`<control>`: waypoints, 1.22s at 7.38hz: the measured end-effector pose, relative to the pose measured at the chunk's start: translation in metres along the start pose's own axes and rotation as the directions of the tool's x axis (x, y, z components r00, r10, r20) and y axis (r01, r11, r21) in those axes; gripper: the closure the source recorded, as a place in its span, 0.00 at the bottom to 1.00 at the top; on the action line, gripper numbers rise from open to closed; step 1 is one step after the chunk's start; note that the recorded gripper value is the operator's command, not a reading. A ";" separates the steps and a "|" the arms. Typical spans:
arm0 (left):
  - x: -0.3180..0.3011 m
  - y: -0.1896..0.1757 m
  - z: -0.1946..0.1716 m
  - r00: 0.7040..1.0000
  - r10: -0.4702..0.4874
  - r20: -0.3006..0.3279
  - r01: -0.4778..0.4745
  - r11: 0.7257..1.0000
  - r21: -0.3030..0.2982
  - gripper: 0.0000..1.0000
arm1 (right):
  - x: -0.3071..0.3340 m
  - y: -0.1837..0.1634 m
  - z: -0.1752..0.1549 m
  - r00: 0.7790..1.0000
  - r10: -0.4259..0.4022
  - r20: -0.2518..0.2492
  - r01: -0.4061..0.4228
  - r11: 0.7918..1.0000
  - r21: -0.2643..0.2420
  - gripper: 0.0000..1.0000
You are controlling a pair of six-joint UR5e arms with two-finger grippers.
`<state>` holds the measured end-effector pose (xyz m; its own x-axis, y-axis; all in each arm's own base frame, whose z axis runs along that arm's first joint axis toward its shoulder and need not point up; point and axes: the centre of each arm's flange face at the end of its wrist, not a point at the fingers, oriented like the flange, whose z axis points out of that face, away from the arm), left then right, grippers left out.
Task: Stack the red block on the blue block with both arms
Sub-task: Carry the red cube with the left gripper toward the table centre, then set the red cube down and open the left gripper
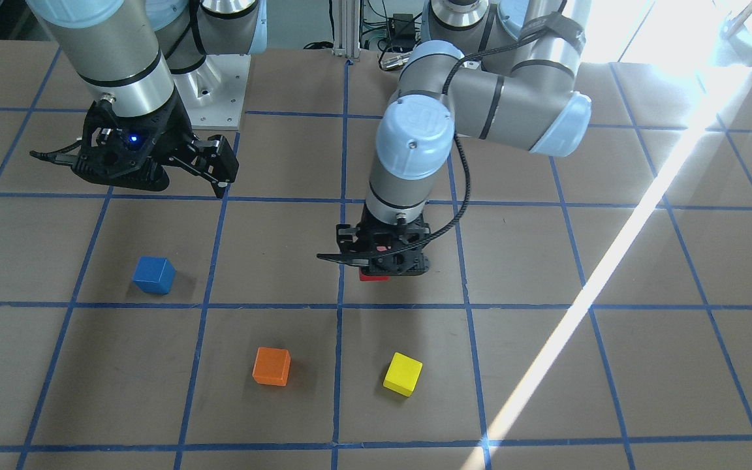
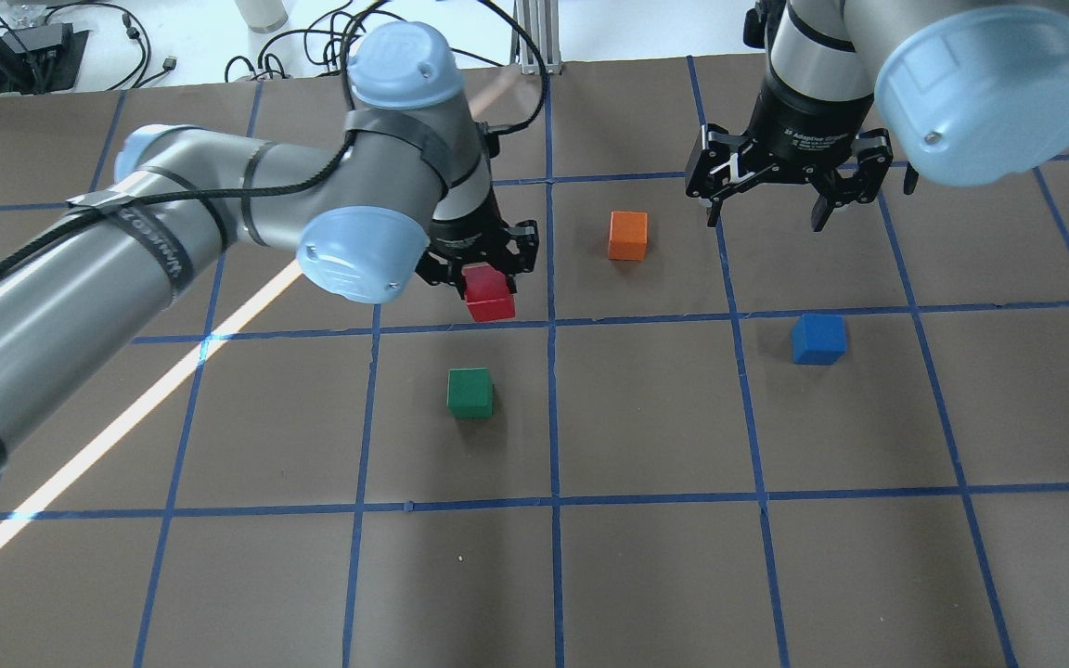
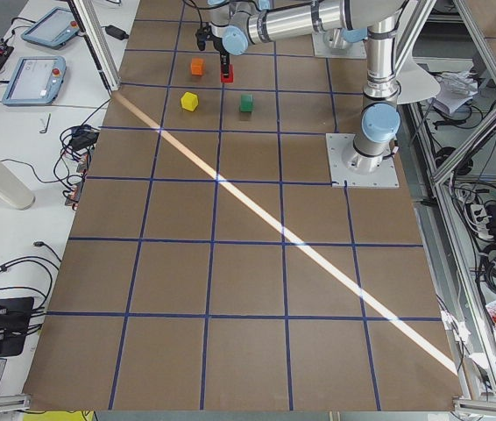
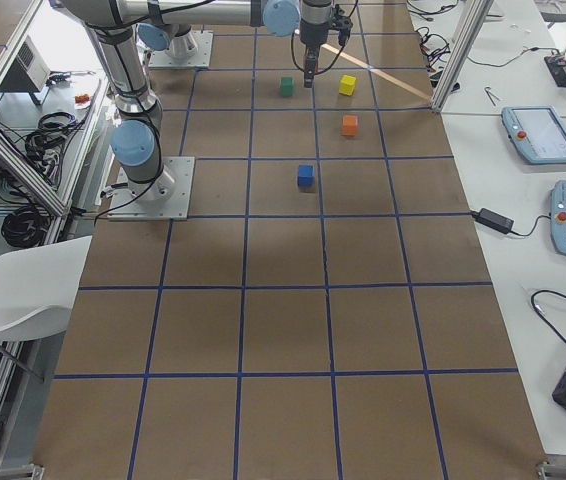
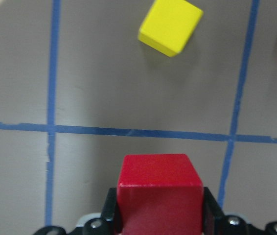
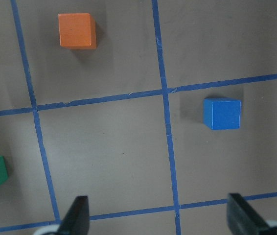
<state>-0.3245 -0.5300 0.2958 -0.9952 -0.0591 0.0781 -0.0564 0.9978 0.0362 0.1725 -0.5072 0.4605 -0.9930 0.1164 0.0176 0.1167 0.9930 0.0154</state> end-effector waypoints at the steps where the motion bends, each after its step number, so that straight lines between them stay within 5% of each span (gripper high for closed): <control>1: 0.025 0.006 0.022 1.000 0.015 -0.010 -0.015 1.000 -0.012 0.90 | 0.001 0.000 -0.001 1.000 -0.001 -0.003 0.001 1.000 0.003 0.00; 3: 0.054 0.015 0.065 0.999 0.043 0.000 -0.043 0.998 -0.045 0.85 | 0.002 0.000 -0.002 1.000 0.000 -0.006 0.000 1.000 0.005 0.00; 4: 0.061 0.018 0.081 0.999 0.054 0.006 -0.054 0.997 -0.059 0.70 | 0.002 0.000 -0.002 1.000 0.000 -0.006 0.000 1.000 0.005 0.00; 5: 0.067 0.020 0.093 0.998 0.063 0.010 -0.062 0.996 -0.067 0.07 | 0.002 0.000 -0.002 1.000 0.000 -0.006 0.000 1.000 0.006 0.00; 6: 0.069 0.020 0.102 0.998 0.068 0.012 -0.067 0.995 -0.072 0.00 | 0.002 0.000 -0.003 1.000 0.000 -0.005 0.000 1.000 0.006 0.00; 9: 0.070 0.018 0.088 0.997 0.077 -0.002 -0.077 0.996 -0.039 0.00 | 0.000 0.001 -0.002 1.000 0.001 -0.005 -0.001 1.000 0.004 0.00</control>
<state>-0.4021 -0.5132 0.2147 -0.9964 0.0183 0.0829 0.0240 0.9973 0.0691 0.1721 -0.5065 0.4622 -0.9928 0.1178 0.0226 0.1181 0.9929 0.0111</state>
